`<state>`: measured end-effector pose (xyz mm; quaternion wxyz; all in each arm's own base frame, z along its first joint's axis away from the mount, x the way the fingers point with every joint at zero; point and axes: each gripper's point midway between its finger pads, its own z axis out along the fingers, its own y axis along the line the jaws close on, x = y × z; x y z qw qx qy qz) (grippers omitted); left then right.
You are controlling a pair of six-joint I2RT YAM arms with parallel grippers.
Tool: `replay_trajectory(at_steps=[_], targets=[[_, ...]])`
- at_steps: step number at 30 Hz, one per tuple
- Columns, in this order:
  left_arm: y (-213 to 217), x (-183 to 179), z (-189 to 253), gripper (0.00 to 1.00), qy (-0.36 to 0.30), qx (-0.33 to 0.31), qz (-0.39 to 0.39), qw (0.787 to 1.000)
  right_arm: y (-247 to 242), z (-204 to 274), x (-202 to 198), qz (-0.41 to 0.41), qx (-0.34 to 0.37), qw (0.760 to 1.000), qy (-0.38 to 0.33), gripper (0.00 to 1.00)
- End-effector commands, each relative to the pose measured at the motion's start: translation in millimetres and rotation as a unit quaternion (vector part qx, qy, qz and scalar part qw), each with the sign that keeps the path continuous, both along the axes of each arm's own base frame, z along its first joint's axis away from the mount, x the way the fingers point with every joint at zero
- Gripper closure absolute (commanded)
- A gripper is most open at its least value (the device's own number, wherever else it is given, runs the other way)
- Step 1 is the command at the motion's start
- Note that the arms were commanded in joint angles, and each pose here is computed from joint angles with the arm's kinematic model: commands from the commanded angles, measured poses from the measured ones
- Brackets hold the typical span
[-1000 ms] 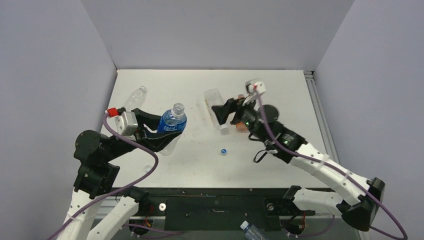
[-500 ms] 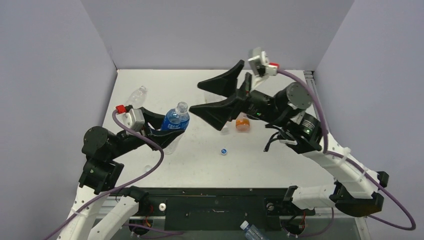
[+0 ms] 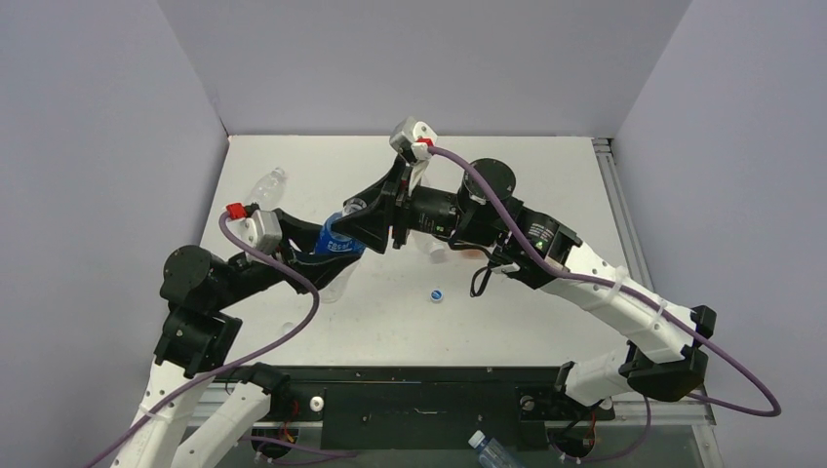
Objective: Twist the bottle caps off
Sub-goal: Place the plastic bottle at the center of the board.
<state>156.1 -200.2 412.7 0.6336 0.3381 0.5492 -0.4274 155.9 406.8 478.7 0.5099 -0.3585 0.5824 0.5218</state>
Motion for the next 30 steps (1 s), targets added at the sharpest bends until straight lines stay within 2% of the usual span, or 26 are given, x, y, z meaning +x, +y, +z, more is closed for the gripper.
replay_trajectory(at_steps=[1, 2, 3, 4, 5, 11, 18, 23, 30], targets=[[3.5, -6.4, 21.8, 0.96, -0.035, -0.019, 0.001, 0.999, -2.0, 18.9, -1.6, -0.01, 0.009, 1.0, -0.025, 0.75], [4.0, -5.3, 21.7, 0.68, -0.034, -0.02, 0.005, 0.999, -0.9, 17.0, 0.3, -0.014, 0.005, 1.0, -0.026, 0.87], [4.6, -5.0, 19.9, 0.45, -0.029, -0.018, 0.007, 0.999, -0.8, 13.6, 2.0, -0.018, -0.002, 0.999, -0.026, 0.91], [5.7, -3.1, 18.7, 0.09, -0.025, -0.018, 0.014, 0.999, -1.1, 10.9, 6.7, -0.029, -0.008, 0.999, -0.03, 0.96], [7.2, -2.6, 15.7, 0.03, -0.019, -0.014, 0.02, 1.0, -2.0, 6.5, 9.5, -0.036, -0.017, 0.999, -0.032, 0.98], [26.8, 6.6, -16.3, 0.03, -0.001, 0.04, 0.09, 0.995, -6.2, -31.3, 63.5, -0.123, -0.092, 0.987, -0.055, 1.0], [74.8, 23.3, -42.9, 0.03, 0.021, 0.105, 0.234, 0.966, -1.5, -90.6, 162.5, -0.226, -0.136, 0.963, -0.054, 1.0], [80.8, 20.5, -55.1, 0.04, 0.046, 0.133, 0.241, 0.96, 18.2, -138.2, 227.1, -0.297, -0.154, 0.94, -0.063, 1.0], [80.3, 13.7, -59.0, 0.03, 0.032, 0.114, 0.236, 0.965, 39.4, -165.3, 298.2, -0.357, -0.103, 0.928, -0.044, 1.0]])
